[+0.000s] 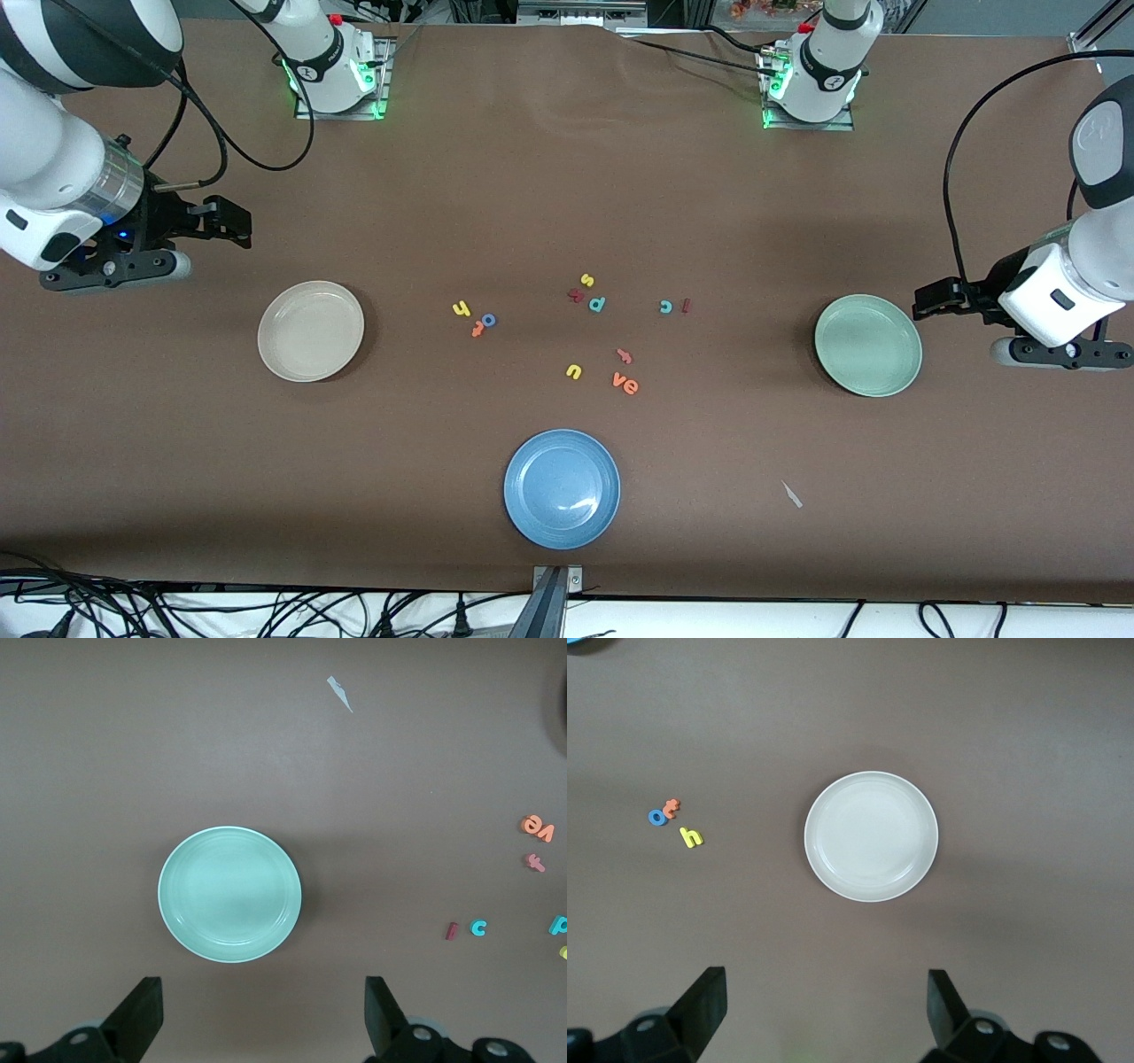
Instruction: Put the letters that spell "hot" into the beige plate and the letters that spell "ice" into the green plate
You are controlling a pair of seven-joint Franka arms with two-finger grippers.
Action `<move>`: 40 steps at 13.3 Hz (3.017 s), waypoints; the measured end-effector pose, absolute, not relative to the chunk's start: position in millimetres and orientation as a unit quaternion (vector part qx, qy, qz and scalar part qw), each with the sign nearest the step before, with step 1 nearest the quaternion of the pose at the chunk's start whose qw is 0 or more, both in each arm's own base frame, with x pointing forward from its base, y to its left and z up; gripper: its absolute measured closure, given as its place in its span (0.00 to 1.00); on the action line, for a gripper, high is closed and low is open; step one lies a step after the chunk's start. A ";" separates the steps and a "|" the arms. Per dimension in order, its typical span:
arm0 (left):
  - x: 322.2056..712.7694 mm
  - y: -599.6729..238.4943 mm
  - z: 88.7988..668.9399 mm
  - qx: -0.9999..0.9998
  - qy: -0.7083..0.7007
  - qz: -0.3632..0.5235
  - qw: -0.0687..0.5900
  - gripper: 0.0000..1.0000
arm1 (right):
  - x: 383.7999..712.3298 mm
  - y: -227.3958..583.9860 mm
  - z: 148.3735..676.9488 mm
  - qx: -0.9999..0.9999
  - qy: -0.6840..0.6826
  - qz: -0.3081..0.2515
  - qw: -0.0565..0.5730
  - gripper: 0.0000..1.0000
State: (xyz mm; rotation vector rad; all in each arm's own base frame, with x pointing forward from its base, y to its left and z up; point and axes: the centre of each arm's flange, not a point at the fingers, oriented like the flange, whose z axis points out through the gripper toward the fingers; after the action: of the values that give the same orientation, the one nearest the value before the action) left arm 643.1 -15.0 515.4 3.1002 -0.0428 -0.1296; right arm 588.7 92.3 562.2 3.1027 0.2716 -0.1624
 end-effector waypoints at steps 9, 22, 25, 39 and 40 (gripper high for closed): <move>643.4 -11.1 514.4 0.999 -0.011 -0.042 0.019 0.00 | 587.1 88.3 561.2 0.994 0.085 -0.061 0.012 0.00; 644.9 -10.8 509.0 0.999 -0.013 -0.047 0.020 0.00 | 584.4 84.5 562.7 0.994 0.082 -0.067 0.013 0.00; 644.9 -10.8 509.0 0.999 -0.013 -0.047 0.020 0.00 | 583.9 84.2 562.6 0.994 0.081 -0.069 0.013 0.00; 644.9 -10.7 509.0 0.999 -0.013 -0.047 0.020 0.00 | 583.6 84.5 562.5 0.994 0.081 -0.070 0.010 0.00; 644.9 -10.6 509.0 0.999 -0.013 -0.047 0.020 0.00 | 583.6 84.5 562.5 0.994 0.081 -0.070 0.010 0.00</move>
State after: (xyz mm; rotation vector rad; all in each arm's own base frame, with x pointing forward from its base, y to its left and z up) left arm 644.9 -10.6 509.0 3.0983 -0.0394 -0.1446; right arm 583.6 84.5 562.5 3.1044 0.2526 -0.2197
